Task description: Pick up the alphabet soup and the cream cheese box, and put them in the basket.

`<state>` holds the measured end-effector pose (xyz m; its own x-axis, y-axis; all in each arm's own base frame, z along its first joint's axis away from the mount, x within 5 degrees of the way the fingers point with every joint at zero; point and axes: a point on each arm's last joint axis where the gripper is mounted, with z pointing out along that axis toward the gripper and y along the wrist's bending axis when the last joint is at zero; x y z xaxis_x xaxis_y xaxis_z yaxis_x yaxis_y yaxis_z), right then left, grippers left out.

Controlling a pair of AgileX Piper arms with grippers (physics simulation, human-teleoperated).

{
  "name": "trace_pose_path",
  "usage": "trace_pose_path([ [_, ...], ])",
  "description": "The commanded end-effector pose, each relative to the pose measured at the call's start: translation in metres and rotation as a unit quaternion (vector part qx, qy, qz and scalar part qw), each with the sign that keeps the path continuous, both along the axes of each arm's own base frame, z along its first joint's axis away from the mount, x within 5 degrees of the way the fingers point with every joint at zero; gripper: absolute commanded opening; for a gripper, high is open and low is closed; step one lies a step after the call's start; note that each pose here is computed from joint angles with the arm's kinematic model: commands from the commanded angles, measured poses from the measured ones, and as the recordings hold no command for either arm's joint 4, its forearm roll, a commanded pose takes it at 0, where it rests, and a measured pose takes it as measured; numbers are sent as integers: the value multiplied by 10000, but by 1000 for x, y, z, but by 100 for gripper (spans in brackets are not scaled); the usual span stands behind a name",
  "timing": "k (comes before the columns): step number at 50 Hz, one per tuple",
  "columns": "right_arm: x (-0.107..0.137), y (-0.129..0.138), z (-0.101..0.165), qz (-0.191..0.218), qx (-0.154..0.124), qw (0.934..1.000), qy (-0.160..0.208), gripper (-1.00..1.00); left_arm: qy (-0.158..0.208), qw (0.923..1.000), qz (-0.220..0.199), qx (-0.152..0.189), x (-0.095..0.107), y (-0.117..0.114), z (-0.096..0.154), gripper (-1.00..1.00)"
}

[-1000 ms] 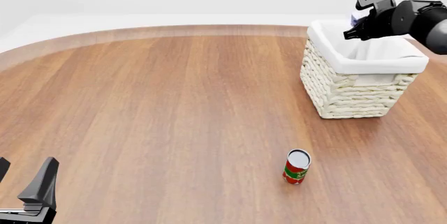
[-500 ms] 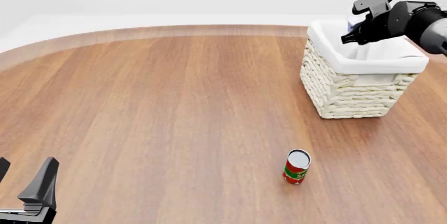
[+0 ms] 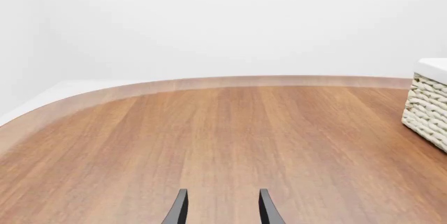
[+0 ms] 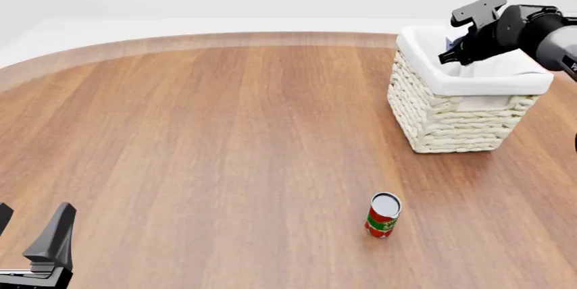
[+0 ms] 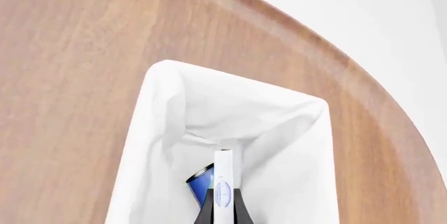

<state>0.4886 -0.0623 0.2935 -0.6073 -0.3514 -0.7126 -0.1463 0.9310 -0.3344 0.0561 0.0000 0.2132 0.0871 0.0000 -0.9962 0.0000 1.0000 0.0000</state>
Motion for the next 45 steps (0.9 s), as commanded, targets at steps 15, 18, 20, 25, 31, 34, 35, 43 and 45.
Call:
trace_pose_path([
  [15, 1, -9, -2, -110, 42, 9998, 141, 100, 0, 10000, 0, 0, 0, 0, 0, 100],
  [18, -2, -16, 1, -218, 67, 9997, 60, 100, 0, 10000, 0, 0, 0, 0, 0, 100],
  [20, -1, -15, 0, -220, 87, 9997, 87, 100, 0, 10000, 0, 0, 0, 0, 0, 100],
  [25, -1, -14, 1, -245, 130, 9996, 79, 100, 0, 10000, 0, 0, 0, 0, 0, 100],
  [31, 0, -13, 1, -242, 142, 9996, 73, 100, 0, 10000, 0, 0, 0, 0, 0, 100],
  [34, 0, -12, 2, -260, 182, 9995, 53, 100, 0, 10000, 0, 0, 0, 0, 0, 100],
  [35, 0, -12, 2, -260, 182, 9995, 53, 100, 0, 10000, 0, 0, 0, 0, 0, 100],
  [43, 2, 3, 12, -329, 445, 9984, -145, 100, 0, 10000, 0, 0, 0, 0, 0, 100],
  [45, 2, 5, 13, -335, 482, 9981, -159, 100, 0, 10000, 0, 0, 0, 0, 0, 100],
])
